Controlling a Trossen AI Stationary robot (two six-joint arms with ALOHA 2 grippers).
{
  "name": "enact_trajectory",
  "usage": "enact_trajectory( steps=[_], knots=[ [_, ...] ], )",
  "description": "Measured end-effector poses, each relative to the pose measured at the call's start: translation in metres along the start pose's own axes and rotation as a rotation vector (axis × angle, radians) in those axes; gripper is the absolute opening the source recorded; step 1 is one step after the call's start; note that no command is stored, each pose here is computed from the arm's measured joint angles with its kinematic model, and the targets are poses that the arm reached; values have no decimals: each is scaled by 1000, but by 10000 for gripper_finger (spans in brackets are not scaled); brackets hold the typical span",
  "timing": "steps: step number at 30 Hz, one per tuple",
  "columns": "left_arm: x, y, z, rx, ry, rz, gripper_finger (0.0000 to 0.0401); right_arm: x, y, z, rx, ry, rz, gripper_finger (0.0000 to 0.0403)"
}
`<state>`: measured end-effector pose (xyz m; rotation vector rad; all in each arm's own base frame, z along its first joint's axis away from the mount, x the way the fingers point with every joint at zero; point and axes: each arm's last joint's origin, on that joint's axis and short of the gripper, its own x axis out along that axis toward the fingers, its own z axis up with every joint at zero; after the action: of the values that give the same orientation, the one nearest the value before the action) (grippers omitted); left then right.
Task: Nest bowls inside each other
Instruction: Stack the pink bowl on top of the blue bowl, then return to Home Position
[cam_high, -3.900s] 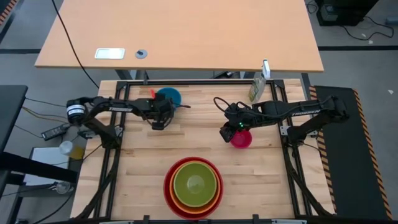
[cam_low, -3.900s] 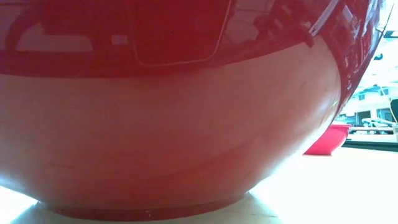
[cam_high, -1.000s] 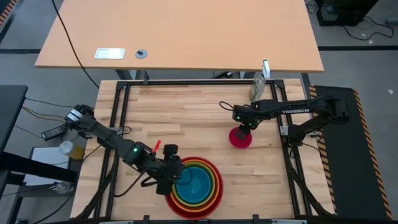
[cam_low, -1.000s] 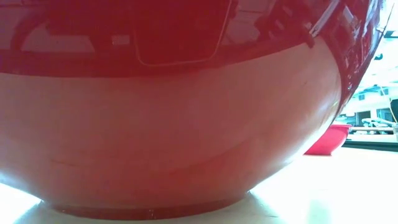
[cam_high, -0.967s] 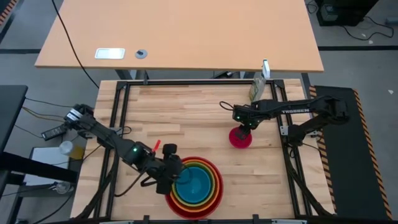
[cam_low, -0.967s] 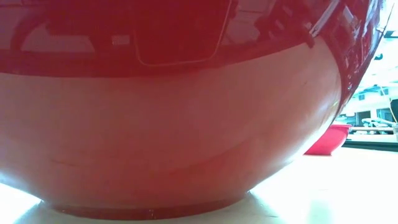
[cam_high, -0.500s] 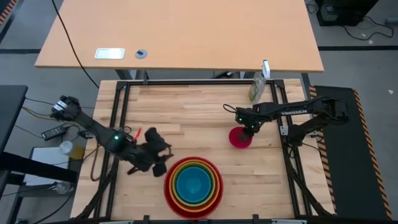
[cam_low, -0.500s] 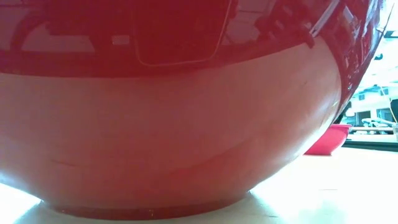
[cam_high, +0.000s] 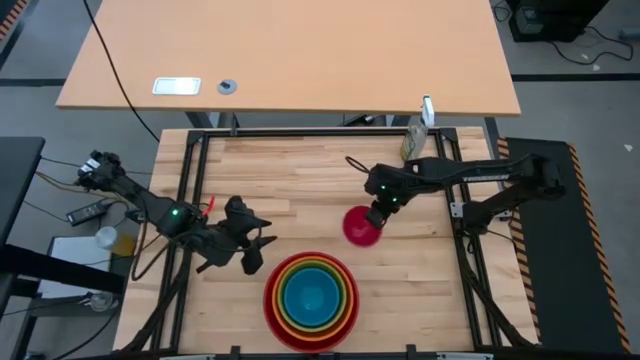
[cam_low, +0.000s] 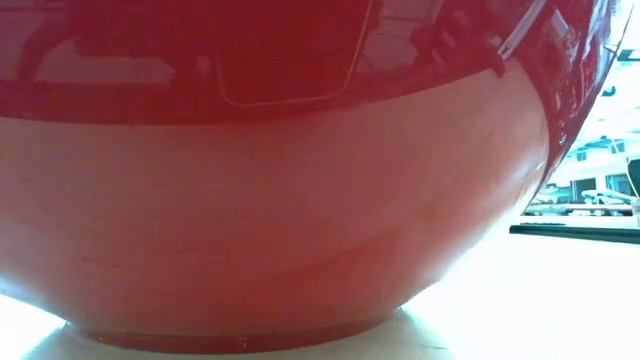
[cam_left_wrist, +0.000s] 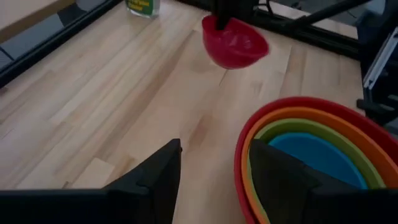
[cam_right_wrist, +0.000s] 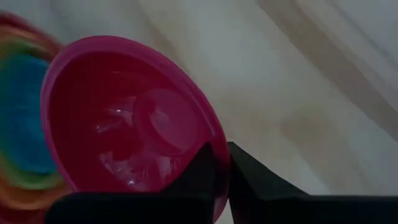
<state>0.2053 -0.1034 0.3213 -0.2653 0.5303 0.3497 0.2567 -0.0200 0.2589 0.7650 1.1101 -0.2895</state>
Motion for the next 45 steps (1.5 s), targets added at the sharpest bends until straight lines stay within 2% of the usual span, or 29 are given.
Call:
enact_trajectory(
  steps=[4,8,16,18,22,28,34,36,40,45],
  knots=[
    [-2,-3,2,18,-28,-23,192,-26,43,3,-45,-130,72,24],
    [-13,-6,4,45,-71,-66,192,-31,77,-5,-66,-184,122,32],
    [-34,-18,3,21,-132,-181,192,23,143,-30,-64,-187,317,33],
    [-38,-20,1,18,-134,-203,192,38,157,-36,-66,-164,318,33],
    [-42,-24,0,9,-140,-235,192,65,174,-41,-72,-135,229,33],
    [-43,-25,-1,14,-137,-240,192,94,186,-38,-169,-79,173,55],
    [-43,-25,-1,16,-137,-240,192,106,176,-21,-138,77,230,125],
    [-43,-25,-1,13,-136,-241,192,102,171,-18,-111,79,202,139],
    [-44,-25,-4,26,-125,-242,192,73,169,-14,-111,-49,154,144],
    [-46,-25,-5,53,-106,-272,189,19,168,-28,-151,-286,55,140]
  ],
)
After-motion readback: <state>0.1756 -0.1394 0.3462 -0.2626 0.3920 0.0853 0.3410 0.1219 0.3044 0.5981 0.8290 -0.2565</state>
